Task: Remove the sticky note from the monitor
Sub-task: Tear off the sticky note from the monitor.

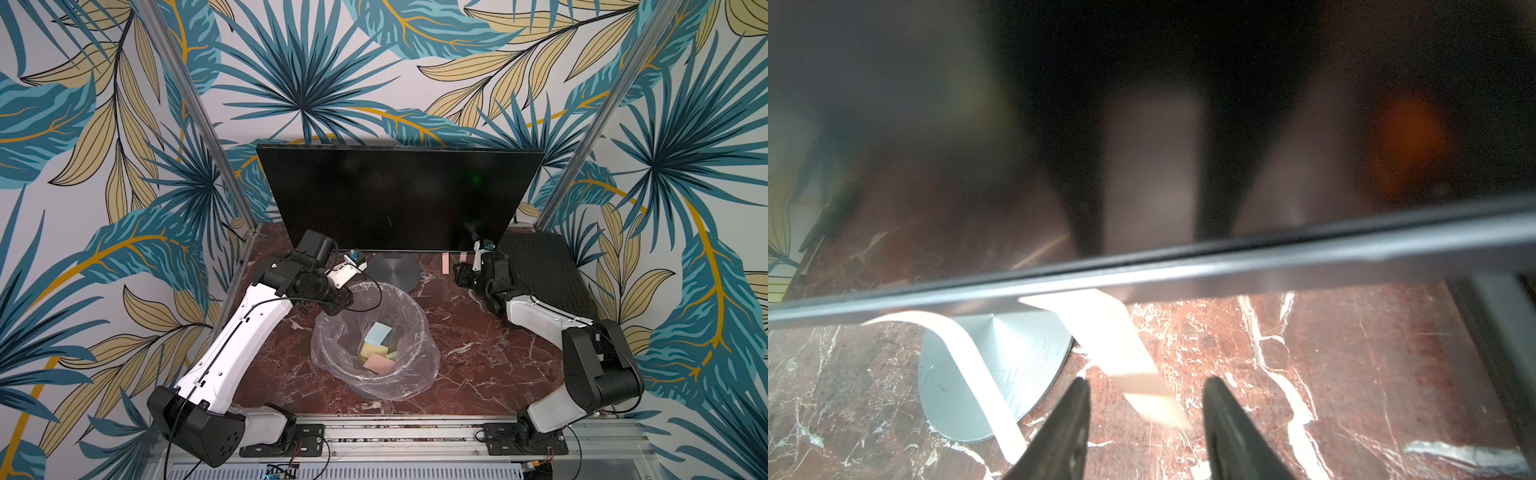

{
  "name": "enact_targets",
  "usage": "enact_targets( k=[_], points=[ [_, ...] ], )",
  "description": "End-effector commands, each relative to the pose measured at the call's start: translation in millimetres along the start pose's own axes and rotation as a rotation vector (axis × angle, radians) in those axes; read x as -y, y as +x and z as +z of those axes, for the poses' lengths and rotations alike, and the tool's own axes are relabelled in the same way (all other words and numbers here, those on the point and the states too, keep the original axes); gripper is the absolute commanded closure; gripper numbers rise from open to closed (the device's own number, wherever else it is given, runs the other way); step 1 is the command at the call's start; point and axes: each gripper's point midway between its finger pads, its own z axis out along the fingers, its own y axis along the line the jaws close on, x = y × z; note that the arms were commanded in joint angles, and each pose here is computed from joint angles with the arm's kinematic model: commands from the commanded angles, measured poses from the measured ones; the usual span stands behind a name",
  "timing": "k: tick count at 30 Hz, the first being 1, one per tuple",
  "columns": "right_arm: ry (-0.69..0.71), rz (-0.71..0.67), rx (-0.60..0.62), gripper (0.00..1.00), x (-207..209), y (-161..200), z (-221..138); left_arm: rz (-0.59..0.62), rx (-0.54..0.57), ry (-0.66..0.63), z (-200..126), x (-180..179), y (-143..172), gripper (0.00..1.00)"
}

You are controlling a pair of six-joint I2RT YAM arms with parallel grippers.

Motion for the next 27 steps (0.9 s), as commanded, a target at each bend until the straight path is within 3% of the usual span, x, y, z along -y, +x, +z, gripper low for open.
enact_targets(
  k=[1, 3, 8, 18, 27],
  points=[
    [0.007, -0.014, 0.028, 0.62, 1, -2, 1, 0.000, 0.009, 0.008, -1, 1, -3, 0.56],
    [0.013, -0.016, 0.038, 0.69, 3, -3, -2, 0.001, 0.010, 0.008, -2, 1, -3, 0.56],
    [0.012, -0.023, 0.046, 1.00, 3, -1, -10, -0.002, 0.010, 0.010, -1, 1, -3, 0.56],
    [-0.004, -0.012, 0.055, 1.00, 0, 1, -38, -0.004, 0.009, 0.008, -2, 1, -3, 0.56],
    [-0.092, -0.013, -0.024, 1.00, -13, 17, -58, -0.004, 0.013, 0.013, -2, 2, -3, 0.56]
  ],
)
